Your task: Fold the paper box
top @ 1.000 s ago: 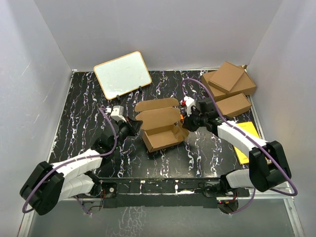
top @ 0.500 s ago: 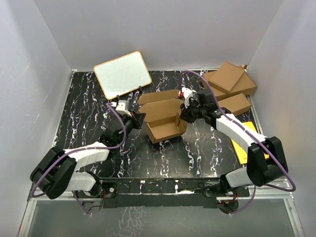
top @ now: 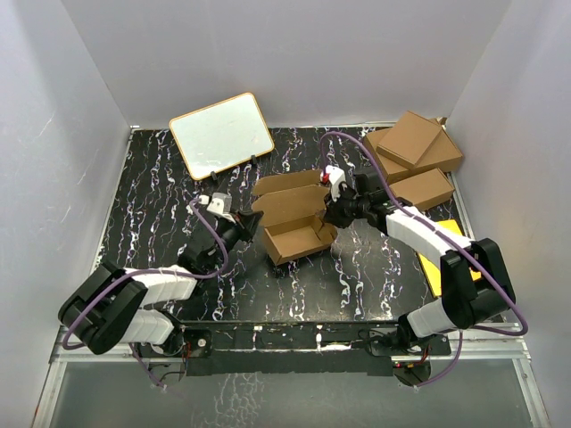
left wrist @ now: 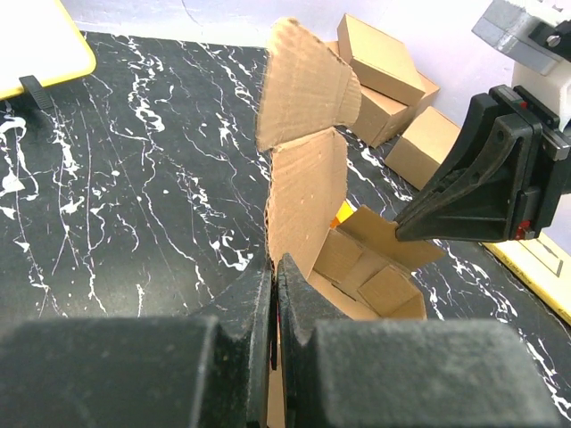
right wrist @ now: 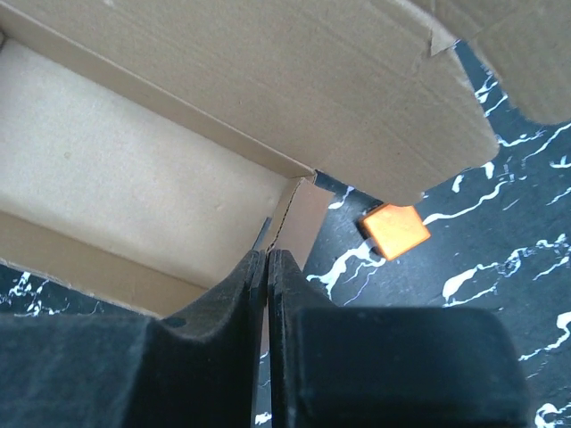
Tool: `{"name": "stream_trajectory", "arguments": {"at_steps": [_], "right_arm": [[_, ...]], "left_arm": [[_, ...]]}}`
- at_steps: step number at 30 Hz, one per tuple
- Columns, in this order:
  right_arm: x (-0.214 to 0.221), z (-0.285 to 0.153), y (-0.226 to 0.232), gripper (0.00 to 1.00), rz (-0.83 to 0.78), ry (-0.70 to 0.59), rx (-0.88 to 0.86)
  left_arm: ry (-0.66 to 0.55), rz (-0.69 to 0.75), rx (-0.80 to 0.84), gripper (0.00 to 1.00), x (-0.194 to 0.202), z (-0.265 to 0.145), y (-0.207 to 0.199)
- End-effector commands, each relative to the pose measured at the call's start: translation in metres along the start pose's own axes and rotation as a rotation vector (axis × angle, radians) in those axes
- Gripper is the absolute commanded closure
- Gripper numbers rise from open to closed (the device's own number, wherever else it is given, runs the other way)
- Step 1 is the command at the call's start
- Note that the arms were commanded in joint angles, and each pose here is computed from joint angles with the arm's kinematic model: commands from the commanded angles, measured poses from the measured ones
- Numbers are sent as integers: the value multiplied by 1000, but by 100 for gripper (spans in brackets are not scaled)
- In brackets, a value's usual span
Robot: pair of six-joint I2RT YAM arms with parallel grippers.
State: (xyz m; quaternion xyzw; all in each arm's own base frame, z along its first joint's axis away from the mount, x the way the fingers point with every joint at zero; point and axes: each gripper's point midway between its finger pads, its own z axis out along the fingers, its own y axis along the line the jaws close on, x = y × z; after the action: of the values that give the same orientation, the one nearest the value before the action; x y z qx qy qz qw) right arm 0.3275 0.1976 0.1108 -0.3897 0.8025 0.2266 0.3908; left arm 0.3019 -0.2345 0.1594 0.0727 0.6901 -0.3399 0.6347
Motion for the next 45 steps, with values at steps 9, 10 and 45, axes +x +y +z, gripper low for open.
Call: {"name": "stream_trajectory", "arguments": {"at_steps": [9,10,45], "right_arm": [[-21,-12,20,90,48,-138,-183],[-23,-13,21,90,46,-142,-194],[-19,3,-6,92,-72,-120,-110]], "left_arm": [[-51,12,81,100,-18,-12,-18],[-29,15,77,100,-15,-11,-18],[268,-283,-70,13,-14,-26,0]]}}
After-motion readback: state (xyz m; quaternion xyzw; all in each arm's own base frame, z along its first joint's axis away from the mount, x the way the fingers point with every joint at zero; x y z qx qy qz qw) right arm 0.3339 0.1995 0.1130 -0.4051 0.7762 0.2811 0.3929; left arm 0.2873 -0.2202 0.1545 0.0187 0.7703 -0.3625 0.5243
